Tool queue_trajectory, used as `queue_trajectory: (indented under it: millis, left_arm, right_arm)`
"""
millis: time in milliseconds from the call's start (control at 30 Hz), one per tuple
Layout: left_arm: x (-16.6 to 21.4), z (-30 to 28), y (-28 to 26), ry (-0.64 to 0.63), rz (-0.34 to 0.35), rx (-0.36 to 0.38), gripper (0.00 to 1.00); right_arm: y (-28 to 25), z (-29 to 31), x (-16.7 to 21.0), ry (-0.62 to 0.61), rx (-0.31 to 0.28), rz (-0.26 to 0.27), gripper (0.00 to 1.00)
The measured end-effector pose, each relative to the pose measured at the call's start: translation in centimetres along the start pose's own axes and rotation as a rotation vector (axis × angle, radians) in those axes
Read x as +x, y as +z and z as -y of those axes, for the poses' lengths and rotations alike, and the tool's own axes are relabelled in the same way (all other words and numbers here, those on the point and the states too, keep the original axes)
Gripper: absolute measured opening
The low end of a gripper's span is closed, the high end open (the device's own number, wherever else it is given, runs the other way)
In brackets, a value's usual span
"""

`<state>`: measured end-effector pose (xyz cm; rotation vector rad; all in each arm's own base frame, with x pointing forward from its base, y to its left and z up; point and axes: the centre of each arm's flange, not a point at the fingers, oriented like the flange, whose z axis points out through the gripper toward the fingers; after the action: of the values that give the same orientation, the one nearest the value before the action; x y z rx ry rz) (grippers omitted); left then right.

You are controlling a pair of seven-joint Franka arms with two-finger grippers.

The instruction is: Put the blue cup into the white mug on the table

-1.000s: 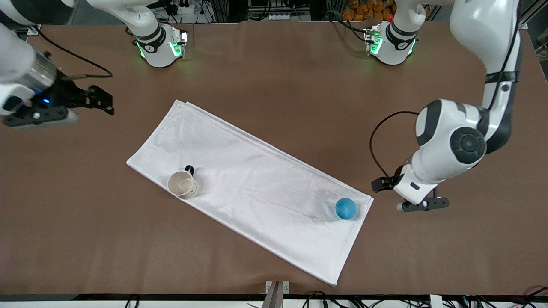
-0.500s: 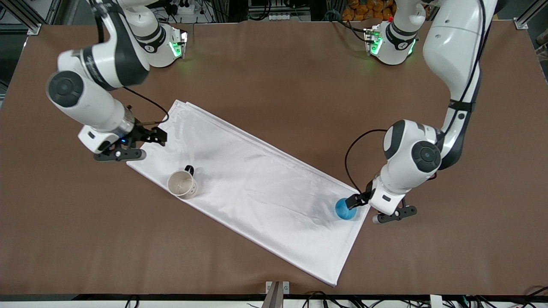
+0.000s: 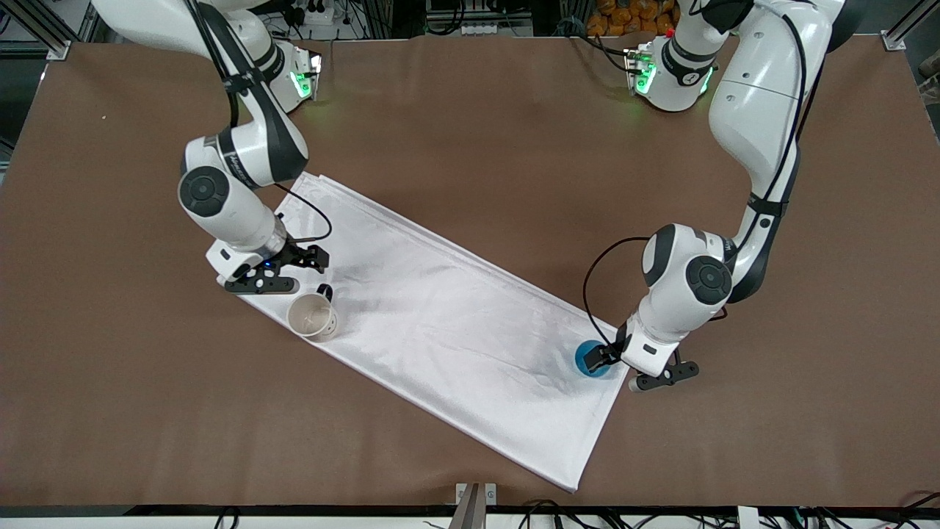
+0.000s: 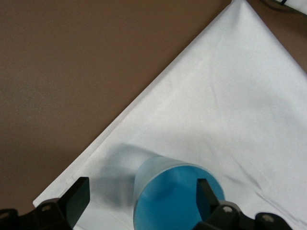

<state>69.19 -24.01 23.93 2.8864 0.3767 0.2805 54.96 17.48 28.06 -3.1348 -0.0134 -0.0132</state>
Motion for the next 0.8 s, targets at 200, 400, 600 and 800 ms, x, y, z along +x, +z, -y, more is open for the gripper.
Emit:
queue_trajectory:
  millis: [200,400,600,800]
  left_arm:
    - [-0.3,-0.4,0.1,-0.017,0.003,-0.001,0.8]
    - [-0.8,-0.9,0.4,-0.034,0.008,-0.001,0.52]
    - [-0.8,-0.8,0.6,-0.036,0.01,0.001,0.2]
    - [-0.5,-0.9,0.3,-0.039,-0.001,-0.005,0.04]
  right_arm:
    - [2.6,0.6,0.2,-0.001,-0.04,-0.033,0.9]
    - [4.5,0.8,0.5,0.01,-0.068,-0.043,0.81]
    - [4.5,1.0,1.7,0.023,-0.063,-0.058,0.65]
    - [4.1,1.2,2.9,0.054,-0.055,-0.077,0.29]
